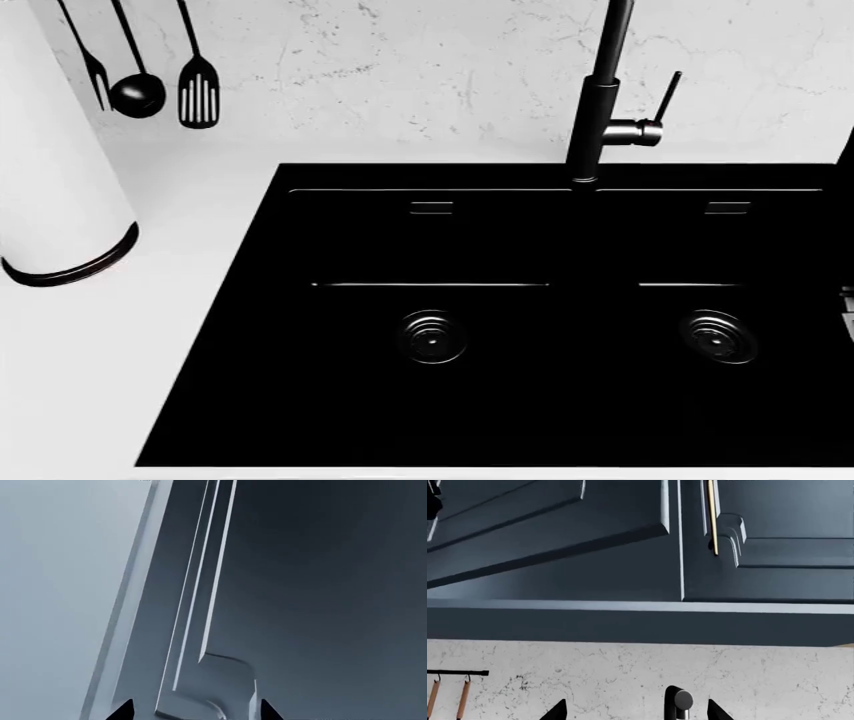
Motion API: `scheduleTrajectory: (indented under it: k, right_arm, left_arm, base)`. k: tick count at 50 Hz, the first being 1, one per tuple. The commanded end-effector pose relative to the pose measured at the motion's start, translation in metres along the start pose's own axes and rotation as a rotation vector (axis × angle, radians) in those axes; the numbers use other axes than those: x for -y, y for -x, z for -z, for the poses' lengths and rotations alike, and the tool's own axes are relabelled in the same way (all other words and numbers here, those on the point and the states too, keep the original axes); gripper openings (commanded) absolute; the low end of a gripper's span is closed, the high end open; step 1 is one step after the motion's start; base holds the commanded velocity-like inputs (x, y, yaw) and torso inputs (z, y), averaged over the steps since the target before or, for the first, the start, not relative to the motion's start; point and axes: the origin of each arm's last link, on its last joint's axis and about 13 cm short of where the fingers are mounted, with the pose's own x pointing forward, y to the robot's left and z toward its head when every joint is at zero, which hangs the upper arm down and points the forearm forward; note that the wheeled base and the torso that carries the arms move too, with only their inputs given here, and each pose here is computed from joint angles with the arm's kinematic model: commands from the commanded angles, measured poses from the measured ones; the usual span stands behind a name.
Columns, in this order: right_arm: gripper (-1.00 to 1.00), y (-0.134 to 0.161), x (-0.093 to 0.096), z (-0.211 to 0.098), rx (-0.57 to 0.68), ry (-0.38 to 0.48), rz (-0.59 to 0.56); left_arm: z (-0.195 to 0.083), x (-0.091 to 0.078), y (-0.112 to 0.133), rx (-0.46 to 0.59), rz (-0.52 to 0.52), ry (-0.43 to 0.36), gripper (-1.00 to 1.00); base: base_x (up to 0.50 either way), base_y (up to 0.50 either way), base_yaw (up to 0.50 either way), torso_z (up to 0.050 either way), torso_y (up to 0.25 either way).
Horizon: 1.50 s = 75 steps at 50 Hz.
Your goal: Pick the kettle from the counter and place it on the tray. Then pick the mug from the cabinet and place it on the tray. Then close the cabinet doors.
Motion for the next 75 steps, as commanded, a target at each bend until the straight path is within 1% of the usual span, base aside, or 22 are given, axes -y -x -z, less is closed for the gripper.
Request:
scheduleTrajectory:
  k: [1, 3, 6, 12, 15, 19, 21, 26, 33, 54, 60, 70, 75]
  right_arm:
    - [1.00, 0.003, 0.002, -0.002, 0.009, -0.005, 0.001]
    - [1.00, 0.004, 0.003, -0.002, 0.008, -0.005, 0.004]
    - [1.00, 0.004, 0.003, -0.002, 0.009, -0.006, 0.005]
    - [1.00, 0.004, 0.003, -0.002, 0.008, -0.005, 0.004]
    - [1.00, 0.004, 0.003, -0.002, 0.007, -0.005, 0.002]
    - [1.00, 0.003, 0.002, -0.001, 0.006, -0.004, 0.000]
    - [1.00, 0.003, 0.002, 0.000, 0.002, -0.004, 0.002]
    - [1.00, 0.003, 0.002, 0.002, 0.000, -0.006, -0.001]
    - [1.00, 0.003, 0.001, 0.004, -0.005, -0.007, 0.000]
    - [1.00, 0.003, 0.000, 0.008, -0.016, -0.010, -0.005]
    - [1.00, 0.002, -0.001, 0.010, -0.021, -0.011, -0.006]
    - [1.00, 0.002, -0.001, 0.010, -0.023, -0.013, -0.009]
    - [1.00, 0.001, -0.001, 0.012, -0.028, -0.013, -0.008]
  left_arm:
    - [0.013, 0.068, 0.024, -0.097, 0.535, 0.220, 1.00]
    - [0.017, 0.069, 0.023, -0.107, 0.536, 0.220, 1.00]
    - [0.025, 0.070, 0.024, -0.120, 0.538, 0.198, 1.00]
    - [0.049, 0.068, 0.020, -0.178, 0.517, 0.120, 1.00]
    - [0.061, 0.067, 0.017, -0.205, 0.504, 0.100, 1.00]
    - [0.082, 0.063, 0.015, -0.259, 0.484, 0.046, 1.00]
    - [0.090, 0.062, 0.014, -0.281, 0.476, 0.035, 1.00]
    - [0.113, 0.061, 0.015, -0.342, 0.472, -0.031, 1.00]
    - [0.137, 0.060, 0.016, -0.397, 0.464, -0.074, 1.00]
    - [0.203, 0.055, 0.026, -0.518, 0.462, -0.135, 1.00]
    - [0.216, 0.055, 0.029, -0.543, 0.460, -0.136, 1.00]
    - [0.237, 0.050, 0.033, -0.582, 0.455, -0.160, 1.00]
    - [0.246, 0.049, 0.034, -0.600, 0.451, -0.157, 1.00]
  base:
    - [0.00, 0.00, 0.00, 0.000, 0.000]
    - [0.00, 0.00, 0.00, 0.000, 0.000]
    - [0.00, 0.00, 0.00, 0.000, 0.000]
    - [0.00, 0.00, 0.00, 0.000, 0.000]
    - [0.00, 0.00, 0.00, 0.000, 0.000]
    - [0.00, 0.00, 0.00, 0.000, 0.000]
    - [0.00, 0.00, 0.00, 0.000, 0.000]
    - [0.00, 0.00, 0.00, 0.000, 0.000]
    - [0.00, 0.00, 0.00, 0.000, 0.000]
    - [0.00, 0.00, 0.00, 0.000, 0.000]
    - [0.00, 0.00, 0.00, 0.000, 0.000]
    - [0.00, 0.00, 0.00, 0.000, 0.000]
    - [0.00, 0.00, -0.01, 0.000, 0.000]
